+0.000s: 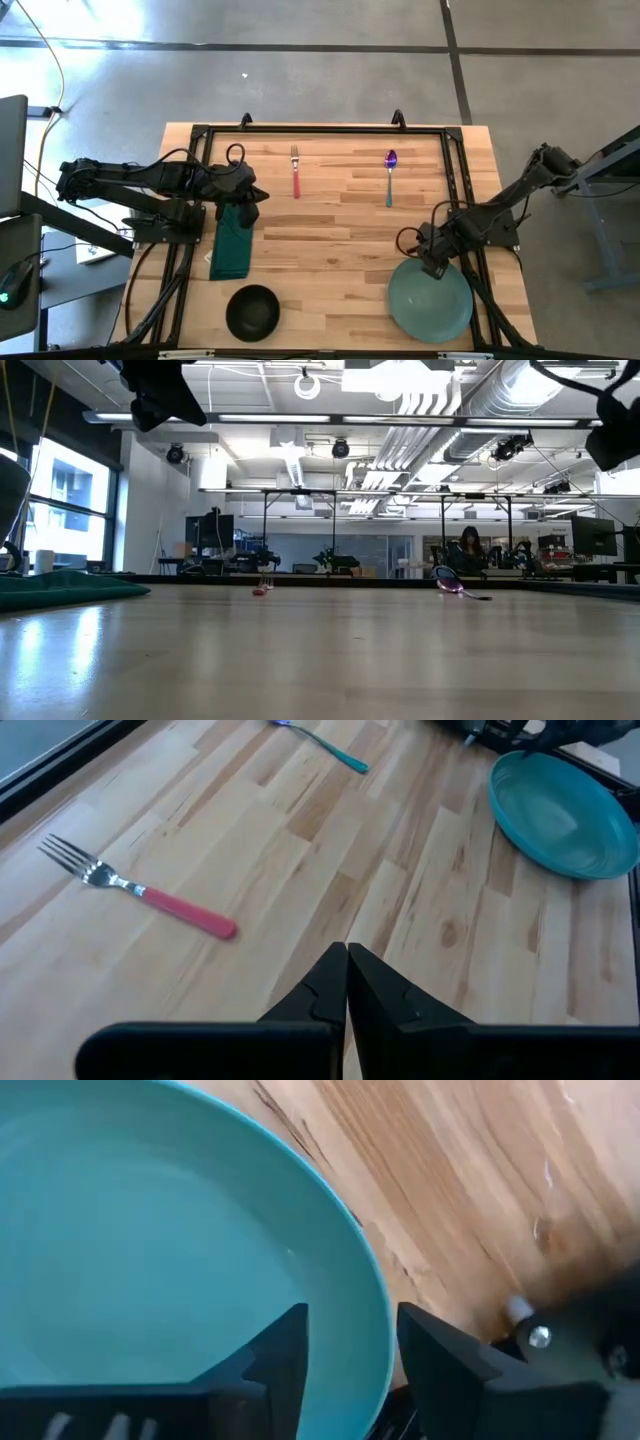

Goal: Set table place
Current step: Move the green plate to the center of the table

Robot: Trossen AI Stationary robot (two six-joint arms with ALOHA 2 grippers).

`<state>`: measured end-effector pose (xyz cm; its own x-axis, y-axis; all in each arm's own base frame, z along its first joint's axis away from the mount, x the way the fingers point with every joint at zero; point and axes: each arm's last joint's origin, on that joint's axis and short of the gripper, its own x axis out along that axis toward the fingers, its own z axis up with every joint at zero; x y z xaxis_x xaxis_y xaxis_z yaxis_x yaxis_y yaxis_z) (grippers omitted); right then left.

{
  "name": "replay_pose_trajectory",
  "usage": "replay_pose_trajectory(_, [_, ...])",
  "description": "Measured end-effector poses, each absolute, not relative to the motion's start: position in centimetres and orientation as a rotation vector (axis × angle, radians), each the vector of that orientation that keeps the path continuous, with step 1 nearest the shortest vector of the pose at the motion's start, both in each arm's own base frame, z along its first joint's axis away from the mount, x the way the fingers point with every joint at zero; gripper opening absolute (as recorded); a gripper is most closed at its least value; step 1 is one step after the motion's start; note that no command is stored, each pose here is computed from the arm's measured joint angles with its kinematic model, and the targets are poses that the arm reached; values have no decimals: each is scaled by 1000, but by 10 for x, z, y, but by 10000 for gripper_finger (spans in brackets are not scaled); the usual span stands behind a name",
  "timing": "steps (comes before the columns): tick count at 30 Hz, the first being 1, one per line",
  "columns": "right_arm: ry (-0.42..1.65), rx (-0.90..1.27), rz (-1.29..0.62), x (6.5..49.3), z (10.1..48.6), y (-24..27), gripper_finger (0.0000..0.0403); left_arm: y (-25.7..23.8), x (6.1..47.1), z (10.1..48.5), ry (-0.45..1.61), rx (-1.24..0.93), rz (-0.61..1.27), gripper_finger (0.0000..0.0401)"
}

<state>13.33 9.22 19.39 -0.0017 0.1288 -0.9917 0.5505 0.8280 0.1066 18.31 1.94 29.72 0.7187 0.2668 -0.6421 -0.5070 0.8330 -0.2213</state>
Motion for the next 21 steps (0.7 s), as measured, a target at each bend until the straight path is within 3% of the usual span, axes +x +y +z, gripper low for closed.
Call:
replay_pose_trajectory(7, [1565,470,-350,128,180,88,166,19,183,297,634,-405,447,1])
replay_pose_trajectory(21, [1481,541,-286,125,140,85,165,20,183,297,628,-418,465,1])
